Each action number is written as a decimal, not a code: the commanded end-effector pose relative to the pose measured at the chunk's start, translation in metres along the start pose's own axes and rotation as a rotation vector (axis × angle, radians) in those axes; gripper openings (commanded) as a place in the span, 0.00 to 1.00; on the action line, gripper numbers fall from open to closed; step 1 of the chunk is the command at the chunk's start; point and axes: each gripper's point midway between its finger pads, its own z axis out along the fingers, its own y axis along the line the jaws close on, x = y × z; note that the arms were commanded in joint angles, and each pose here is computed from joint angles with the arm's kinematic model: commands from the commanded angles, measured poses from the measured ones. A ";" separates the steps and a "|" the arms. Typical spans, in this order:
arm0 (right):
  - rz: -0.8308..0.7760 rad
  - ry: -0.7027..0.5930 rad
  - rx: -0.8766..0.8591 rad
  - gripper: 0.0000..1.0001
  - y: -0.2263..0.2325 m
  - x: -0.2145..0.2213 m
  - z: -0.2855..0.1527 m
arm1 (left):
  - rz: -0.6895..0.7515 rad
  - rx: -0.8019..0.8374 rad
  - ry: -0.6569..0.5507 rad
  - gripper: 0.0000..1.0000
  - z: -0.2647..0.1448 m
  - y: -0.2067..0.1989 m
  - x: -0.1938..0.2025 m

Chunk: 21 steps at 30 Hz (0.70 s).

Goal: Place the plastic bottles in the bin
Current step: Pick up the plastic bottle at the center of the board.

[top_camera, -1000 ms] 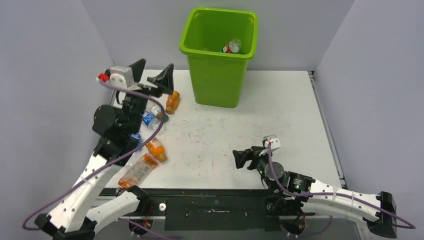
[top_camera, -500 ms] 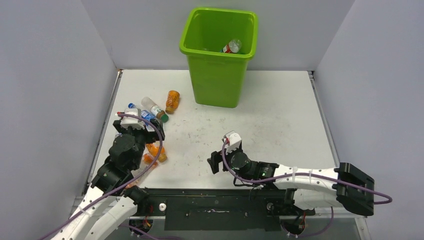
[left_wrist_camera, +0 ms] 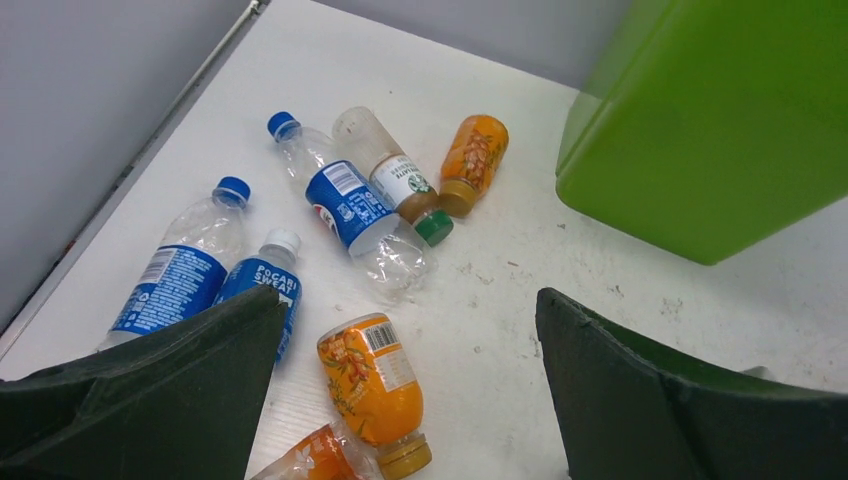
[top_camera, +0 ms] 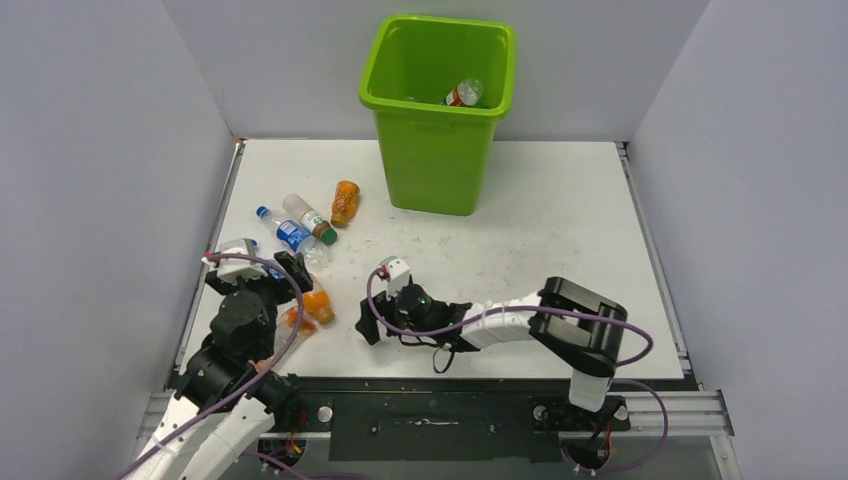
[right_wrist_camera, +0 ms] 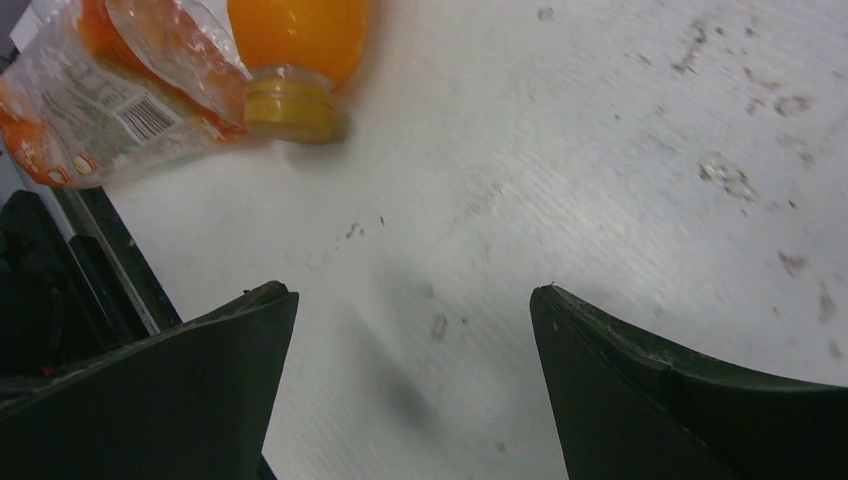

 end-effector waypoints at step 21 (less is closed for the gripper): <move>0.049 -0.009 -0.249 0.97 0.057 -0.041 0.106 | -0.060 -0.011 -0.100 0.96 -0.005 0.009 -0.015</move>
